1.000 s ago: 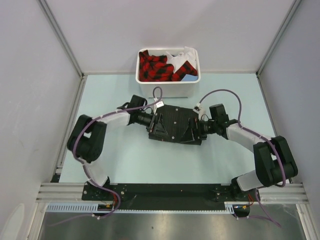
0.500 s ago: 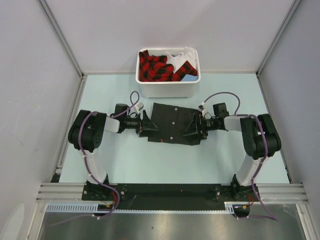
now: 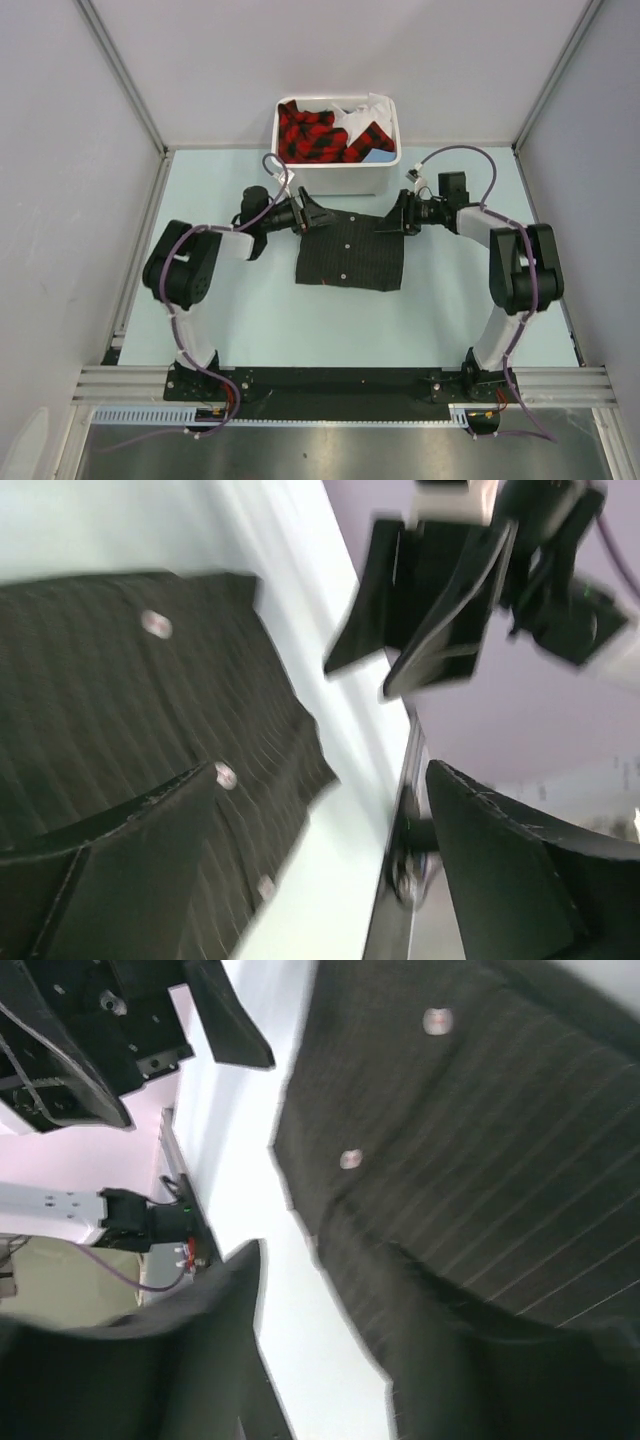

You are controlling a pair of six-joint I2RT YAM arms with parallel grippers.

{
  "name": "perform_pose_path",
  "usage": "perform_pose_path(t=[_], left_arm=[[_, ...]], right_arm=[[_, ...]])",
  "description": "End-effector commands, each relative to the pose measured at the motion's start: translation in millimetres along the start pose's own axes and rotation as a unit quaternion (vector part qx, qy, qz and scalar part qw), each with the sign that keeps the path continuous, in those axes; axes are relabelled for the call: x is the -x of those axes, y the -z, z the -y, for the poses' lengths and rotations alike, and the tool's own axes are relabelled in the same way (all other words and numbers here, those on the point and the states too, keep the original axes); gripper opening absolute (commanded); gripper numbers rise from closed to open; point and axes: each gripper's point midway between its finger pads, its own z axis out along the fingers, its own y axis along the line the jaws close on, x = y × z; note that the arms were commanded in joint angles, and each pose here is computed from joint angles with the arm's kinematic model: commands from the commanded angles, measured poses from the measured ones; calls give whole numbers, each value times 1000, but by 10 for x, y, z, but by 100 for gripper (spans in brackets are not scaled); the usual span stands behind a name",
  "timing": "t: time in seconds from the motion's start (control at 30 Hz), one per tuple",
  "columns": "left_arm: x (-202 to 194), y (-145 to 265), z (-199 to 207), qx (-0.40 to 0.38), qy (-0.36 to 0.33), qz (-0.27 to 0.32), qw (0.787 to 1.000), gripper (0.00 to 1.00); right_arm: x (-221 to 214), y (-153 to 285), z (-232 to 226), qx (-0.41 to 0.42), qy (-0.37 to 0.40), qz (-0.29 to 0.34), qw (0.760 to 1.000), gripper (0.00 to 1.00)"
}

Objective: Fold and stack the long sleeve shirts
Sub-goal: Fold the shirt

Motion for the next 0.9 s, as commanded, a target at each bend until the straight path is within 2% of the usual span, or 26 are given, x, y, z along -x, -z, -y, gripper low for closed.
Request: perform_pose_path(t=[0.0, 0.1, 0.13, 0.27, 0.37, 0.5, 0.6, 0.63, 0.67, 0.73, 0.77, 0.83, 0.87], left_arm=[[543, -255, -203, 11, 21, 119, 993, 93], [696, -352, -505, 67, 60, 154, 984, 94], [642, -384, -736, 102, 97, 149, 979, 94], [576, -270, -1194, 184, 184, 168, 951, 88], [509, -146, -1327, 211, 197, 169, 942, 78], [390, 59, -1405, 226, 197, 169, 939, 57], [557, 229, -1137, 193, 131, 178, 956, 27], [645, 316, -1067, 184, 99, 184, 961, 6], [740, 361, -756, 143, 59, 179, 972, 0], [843, 466, -497, 112, 7, 174, 978, 0], [834, 479, -232, 78, -19, 154, 985, 0], [733, 431, 7, 46, -49, 126, 990, 0], [643, 395, 104, 30, -51, 106, 993, 0]], right_arm=[[297, -225, 406, -25, -3, 29, 999, 45], [413, -319, 684, -41, -14, 40, 998, 40], [464, -339, 756, -50, -13, 46, 998, 39], [449, -447, 1032, -65, -49, 43, 996, 38], [342, -471, 1202, -81, -67, 35, 994, 38], [350, -404, 1267, -88, -56, 29, 994, 39], [652, -218, 977, -69, -20, 44, 996, 40], [808, -128, 835, -62, 0, 55, 997, 40], [882, -63, 711, -56, 16, 60, 996, 41], [1043, 145, 322, -38, 45, 81, 995, 41], [1004, 180, 221, -29, 39, 79, 996, 41], [957, 259, -93, -9, 20, 87, 996, 41], [742, 217, -120, 1, -5, 72, 997, 41]])
